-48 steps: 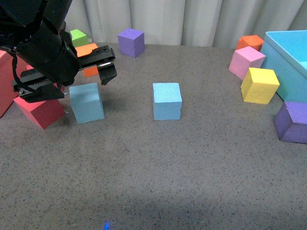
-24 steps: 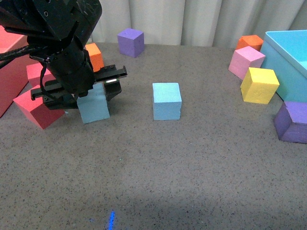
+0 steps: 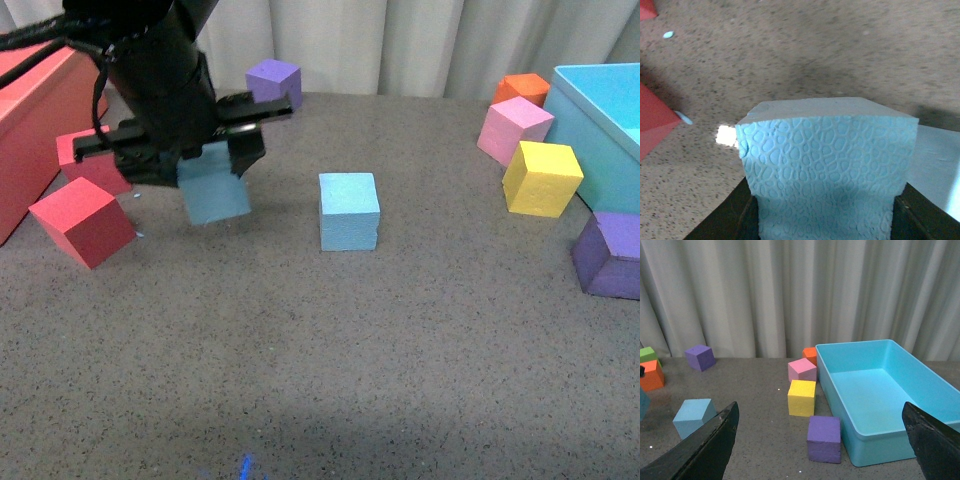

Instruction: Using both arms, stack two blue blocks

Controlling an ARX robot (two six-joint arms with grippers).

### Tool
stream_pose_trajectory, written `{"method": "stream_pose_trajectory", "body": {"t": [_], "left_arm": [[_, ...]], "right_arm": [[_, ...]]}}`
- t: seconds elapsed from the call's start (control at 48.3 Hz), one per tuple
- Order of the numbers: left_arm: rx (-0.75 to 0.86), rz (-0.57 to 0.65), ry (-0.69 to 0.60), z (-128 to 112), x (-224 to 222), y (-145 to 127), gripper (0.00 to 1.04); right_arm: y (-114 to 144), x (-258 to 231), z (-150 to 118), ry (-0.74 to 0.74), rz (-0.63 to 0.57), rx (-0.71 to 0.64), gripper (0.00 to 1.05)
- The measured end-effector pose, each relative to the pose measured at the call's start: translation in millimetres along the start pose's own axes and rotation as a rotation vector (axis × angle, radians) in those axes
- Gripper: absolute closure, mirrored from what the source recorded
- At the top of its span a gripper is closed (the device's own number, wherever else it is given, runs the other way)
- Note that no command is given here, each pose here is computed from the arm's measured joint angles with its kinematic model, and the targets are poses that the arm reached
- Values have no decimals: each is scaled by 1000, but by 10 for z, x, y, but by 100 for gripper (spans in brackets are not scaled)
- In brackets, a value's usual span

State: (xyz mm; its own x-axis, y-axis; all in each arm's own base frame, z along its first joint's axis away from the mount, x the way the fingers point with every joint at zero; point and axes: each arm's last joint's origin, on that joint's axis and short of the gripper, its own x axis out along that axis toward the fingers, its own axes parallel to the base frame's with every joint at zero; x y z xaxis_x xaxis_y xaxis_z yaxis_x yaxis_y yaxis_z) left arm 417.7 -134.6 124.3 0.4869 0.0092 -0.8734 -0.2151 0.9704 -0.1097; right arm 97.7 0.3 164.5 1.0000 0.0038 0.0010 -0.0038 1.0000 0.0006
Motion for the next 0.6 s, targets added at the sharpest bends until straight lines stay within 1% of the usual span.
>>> {"method": "stream_pose_trajectory", "body": {"t": [0.103,0.166,0.31,0.497,0.6], "left_arm": [[21,-51,-38,36,-207,-278,57],[37,-61,-48,26,-272,-399,57],[69,-84,-51,-37,-344,-583,58],[105,-116,-43,-139,-375,-888,58],[120,-121,-35,-186,-348,-992,58]], "right_arm": [[0,0,0,0,0,0,10],[0,0,0,0,0,0,10],[0,0,0,0,0,0,10],[0,0,0,0,0,0,10],[0,0,0,0,0,0,10]]}}
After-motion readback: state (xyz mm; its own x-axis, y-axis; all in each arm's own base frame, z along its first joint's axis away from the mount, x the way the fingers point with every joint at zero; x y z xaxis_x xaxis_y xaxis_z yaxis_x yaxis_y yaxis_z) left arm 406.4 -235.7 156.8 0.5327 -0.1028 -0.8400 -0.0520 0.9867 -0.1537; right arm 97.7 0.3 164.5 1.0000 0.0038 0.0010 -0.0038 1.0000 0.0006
